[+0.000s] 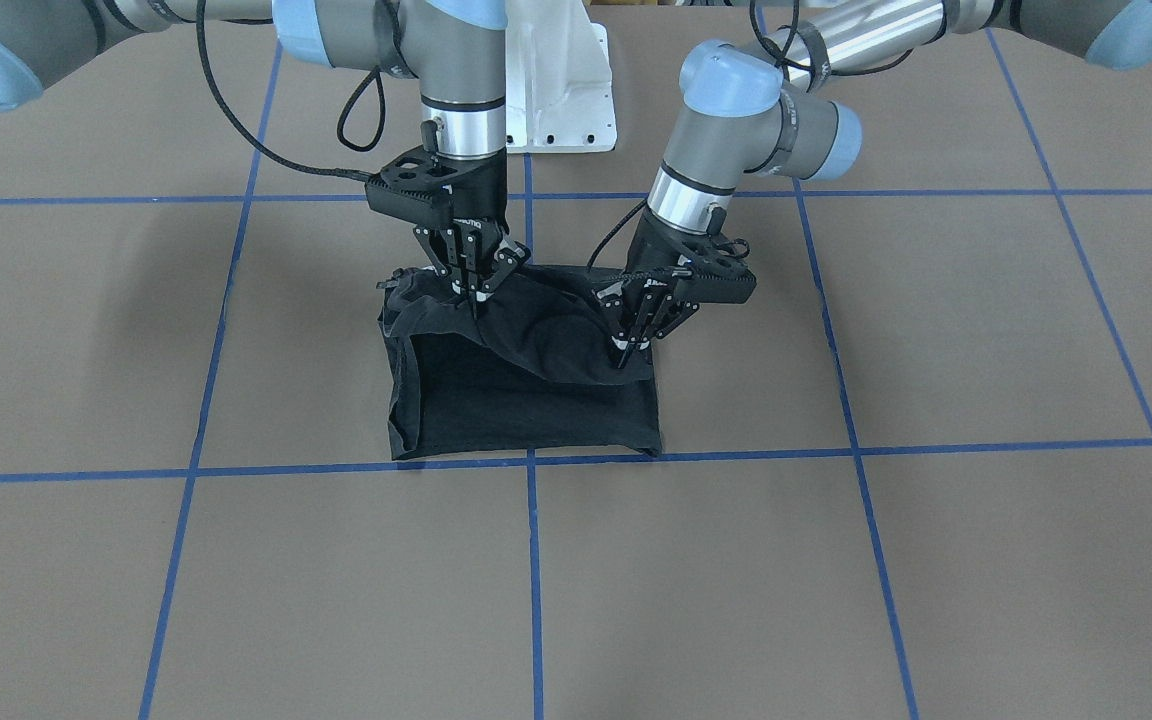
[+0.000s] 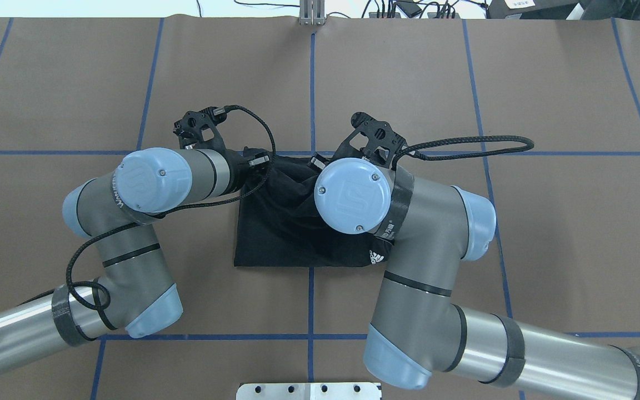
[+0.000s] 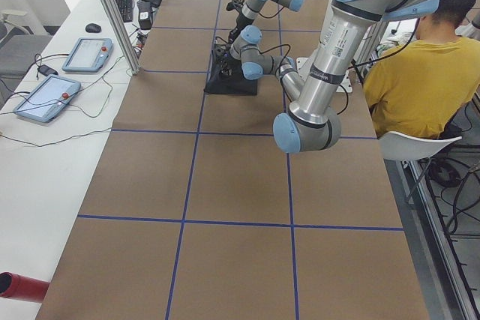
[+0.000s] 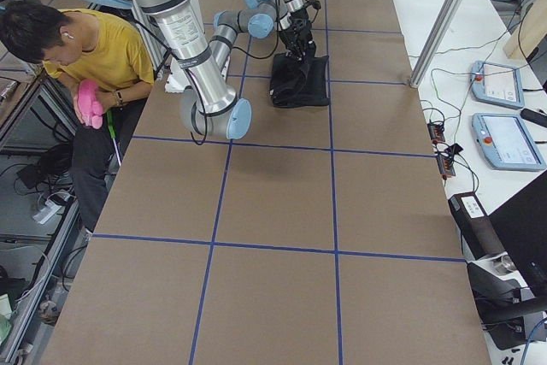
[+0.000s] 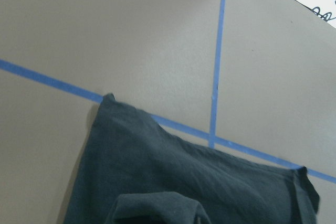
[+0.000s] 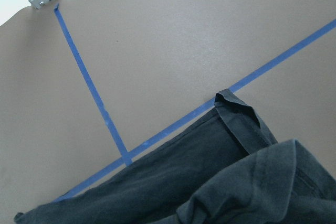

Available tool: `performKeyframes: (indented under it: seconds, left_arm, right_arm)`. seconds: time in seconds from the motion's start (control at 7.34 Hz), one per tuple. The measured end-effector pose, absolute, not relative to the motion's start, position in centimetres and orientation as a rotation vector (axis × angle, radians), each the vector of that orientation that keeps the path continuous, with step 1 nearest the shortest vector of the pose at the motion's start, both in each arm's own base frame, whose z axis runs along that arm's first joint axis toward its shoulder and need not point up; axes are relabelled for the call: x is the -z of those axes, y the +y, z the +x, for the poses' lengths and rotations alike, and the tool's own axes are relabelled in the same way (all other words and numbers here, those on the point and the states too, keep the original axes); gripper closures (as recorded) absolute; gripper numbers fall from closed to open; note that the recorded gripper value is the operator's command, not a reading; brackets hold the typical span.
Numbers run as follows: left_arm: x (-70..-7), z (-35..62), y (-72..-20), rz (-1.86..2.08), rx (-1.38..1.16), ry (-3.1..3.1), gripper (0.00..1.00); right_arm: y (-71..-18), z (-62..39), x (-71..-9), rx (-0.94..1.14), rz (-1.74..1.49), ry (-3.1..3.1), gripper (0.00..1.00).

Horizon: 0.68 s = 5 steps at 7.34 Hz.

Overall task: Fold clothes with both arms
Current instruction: 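Lay the near edge onto the far edge with both grippers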

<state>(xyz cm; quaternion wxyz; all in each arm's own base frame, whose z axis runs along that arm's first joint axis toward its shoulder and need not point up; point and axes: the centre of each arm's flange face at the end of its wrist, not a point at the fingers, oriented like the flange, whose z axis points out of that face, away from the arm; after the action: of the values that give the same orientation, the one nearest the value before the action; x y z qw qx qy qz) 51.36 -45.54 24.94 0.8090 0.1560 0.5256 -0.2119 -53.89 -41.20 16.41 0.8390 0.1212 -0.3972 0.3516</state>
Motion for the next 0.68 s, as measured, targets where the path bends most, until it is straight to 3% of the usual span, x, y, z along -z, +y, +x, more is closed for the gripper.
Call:
performKeyframes:
  seconds: [0.68]
  left_arm:
    - [-27.0,52.8,-48.7,0.375,0.415,1.041,1.0]
  right_arm:
    - [-46.9,-55.5,-20.9,-0.751,0.278,-0.819,1.0]
